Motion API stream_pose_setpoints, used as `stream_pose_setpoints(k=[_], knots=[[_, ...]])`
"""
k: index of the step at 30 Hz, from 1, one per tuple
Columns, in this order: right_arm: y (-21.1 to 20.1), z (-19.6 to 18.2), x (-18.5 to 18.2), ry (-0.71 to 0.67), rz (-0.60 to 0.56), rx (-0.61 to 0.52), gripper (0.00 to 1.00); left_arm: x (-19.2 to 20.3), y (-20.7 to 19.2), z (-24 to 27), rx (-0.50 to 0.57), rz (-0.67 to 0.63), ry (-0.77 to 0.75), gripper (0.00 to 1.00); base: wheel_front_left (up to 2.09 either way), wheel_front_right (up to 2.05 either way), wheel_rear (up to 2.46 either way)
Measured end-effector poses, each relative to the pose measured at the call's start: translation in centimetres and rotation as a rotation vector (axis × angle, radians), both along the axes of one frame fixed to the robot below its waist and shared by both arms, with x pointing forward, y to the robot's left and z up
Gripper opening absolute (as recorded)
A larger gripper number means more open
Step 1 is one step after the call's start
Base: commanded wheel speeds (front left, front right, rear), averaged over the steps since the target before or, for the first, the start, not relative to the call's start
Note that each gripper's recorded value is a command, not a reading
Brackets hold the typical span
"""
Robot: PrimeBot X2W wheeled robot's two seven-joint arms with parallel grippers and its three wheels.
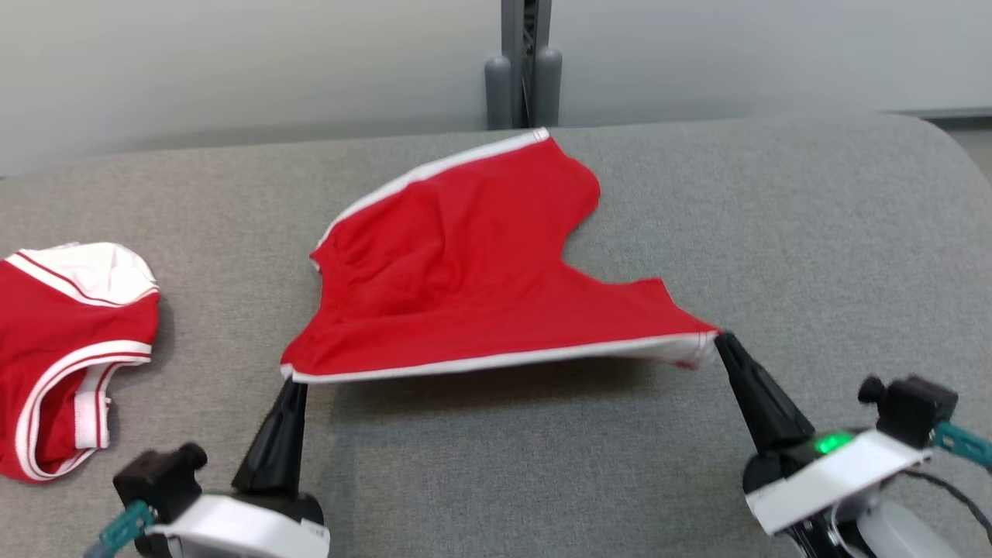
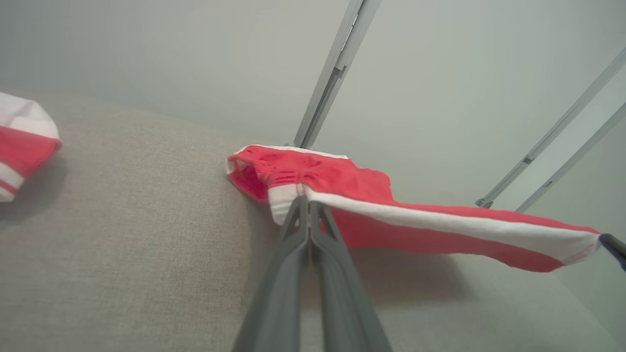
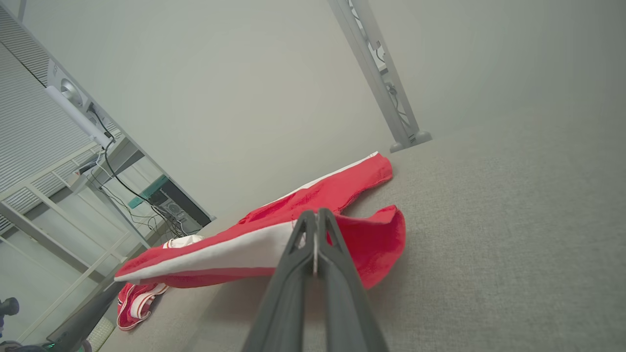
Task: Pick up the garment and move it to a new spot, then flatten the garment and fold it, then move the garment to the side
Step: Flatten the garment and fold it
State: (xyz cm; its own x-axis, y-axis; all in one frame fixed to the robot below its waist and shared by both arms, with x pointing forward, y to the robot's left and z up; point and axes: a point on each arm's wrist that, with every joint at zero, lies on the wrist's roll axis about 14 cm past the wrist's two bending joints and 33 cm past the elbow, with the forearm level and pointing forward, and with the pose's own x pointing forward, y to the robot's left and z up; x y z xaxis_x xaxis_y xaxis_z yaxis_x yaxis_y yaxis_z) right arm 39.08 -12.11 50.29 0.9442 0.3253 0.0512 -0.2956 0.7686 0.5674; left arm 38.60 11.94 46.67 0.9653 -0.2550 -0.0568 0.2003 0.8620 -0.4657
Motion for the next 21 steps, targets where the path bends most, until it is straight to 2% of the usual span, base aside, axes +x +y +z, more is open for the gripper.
stream_pose_setpoints(k=[11,14,21], knots=[[-1.0,-1.7,-4.8,0.068,-0.028,0.030,0.00,-5.7,1.4,-2.9,0.011,0.054,0.100,0.00,0.00,0.00,0.00],[-0.4,-2.7,-5.6,0.111,-0.013,0.033,0.00,-6.2,1.2,-3.4,0.013,0.047,0.117,0.00,0.00,0.00,0.00],[0.1,-2.9,-5.0,0.108,-0.005,0.015,0.00,-5.9,0.7,-4.0,0.028,0.028,0.127,0.00,0.00,0.00,0.00]])
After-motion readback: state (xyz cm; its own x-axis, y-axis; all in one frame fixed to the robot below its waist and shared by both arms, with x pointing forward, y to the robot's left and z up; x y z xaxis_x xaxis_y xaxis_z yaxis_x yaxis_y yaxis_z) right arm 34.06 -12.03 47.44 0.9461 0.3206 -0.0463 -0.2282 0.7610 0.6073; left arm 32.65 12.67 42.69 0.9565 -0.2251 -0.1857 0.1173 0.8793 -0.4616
